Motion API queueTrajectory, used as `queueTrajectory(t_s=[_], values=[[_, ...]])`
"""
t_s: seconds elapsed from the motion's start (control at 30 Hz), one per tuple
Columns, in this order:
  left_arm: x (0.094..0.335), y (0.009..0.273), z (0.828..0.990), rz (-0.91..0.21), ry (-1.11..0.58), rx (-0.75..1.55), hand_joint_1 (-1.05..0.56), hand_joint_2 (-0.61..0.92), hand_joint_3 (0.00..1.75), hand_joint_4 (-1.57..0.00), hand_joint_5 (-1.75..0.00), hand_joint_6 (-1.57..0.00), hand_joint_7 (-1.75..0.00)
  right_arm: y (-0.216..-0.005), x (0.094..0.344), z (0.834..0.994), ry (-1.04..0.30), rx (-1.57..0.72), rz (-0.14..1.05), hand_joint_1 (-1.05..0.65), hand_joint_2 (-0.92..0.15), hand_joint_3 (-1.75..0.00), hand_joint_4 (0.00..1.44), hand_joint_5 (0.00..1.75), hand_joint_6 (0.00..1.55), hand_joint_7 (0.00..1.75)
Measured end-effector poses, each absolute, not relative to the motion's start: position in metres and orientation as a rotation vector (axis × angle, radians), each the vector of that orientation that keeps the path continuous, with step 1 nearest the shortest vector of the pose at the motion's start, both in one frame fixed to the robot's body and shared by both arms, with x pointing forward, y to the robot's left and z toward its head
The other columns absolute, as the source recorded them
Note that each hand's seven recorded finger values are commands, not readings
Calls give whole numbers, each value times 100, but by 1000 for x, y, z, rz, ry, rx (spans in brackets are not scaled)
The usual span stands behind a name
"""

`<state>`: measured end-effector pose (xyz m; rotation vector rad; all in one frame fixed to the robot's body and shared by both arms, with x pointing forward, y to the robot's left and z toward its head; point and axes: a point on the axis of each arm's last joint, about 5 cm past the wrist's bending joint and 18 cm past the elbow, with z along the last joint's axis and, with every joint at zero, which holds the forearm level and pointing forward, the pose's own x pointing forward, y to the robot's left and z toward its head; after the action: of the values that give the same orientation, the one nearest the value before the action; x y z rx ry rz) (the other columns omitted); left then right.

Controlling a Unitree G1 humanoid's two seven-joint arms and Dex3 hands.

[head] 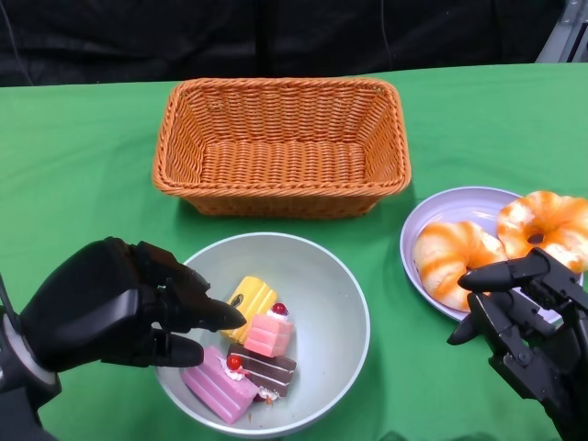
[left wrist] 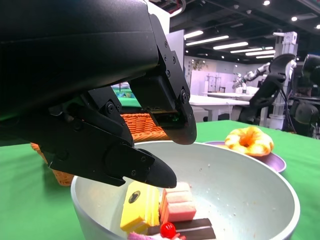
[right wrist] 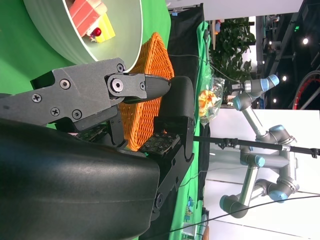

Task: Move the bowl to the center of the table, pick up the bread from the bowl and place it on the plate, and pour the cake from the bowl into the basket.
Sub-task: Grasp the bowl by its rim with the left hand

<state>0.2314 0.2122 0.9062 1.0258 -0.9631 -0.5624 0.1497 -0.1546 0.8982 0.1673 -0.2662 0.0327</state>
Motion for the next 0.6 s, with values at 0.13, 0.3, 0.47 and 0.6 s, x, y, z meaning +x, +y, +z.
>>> queueTrajectory(t_s=[0.13, 0.3, 0.47, 0.6], values=[[232, 220, 911, -595, -968, 994, -52, 90, 1, -107, 0, -98, 0, -154, 150, 898, -266, 171, 31, -22, -92, -29, 67, 147, 69, 109], [236, 242, 928, -716, -951, 1062, -61, 87, 0, -105, 0, -93, 0, -154, 150, 898, -267, 191, 28, -22, -92, -29, 66, 146, 68, 108], [232, 254, 936, -810, -916, 1116, -76, 86, 1, -86, 0, -76, 0, -154, 150, 899, -267, 190, 28, -22, -92, -30, 66, 147, 69, 109], [229, 262, 941, -849, -880, 1160, -80, 85, 0, -72, 0, -64, 0, -154, 150, 899, -264, 188, 26, -23, -92, -30, 67, 146, 69, 110]])
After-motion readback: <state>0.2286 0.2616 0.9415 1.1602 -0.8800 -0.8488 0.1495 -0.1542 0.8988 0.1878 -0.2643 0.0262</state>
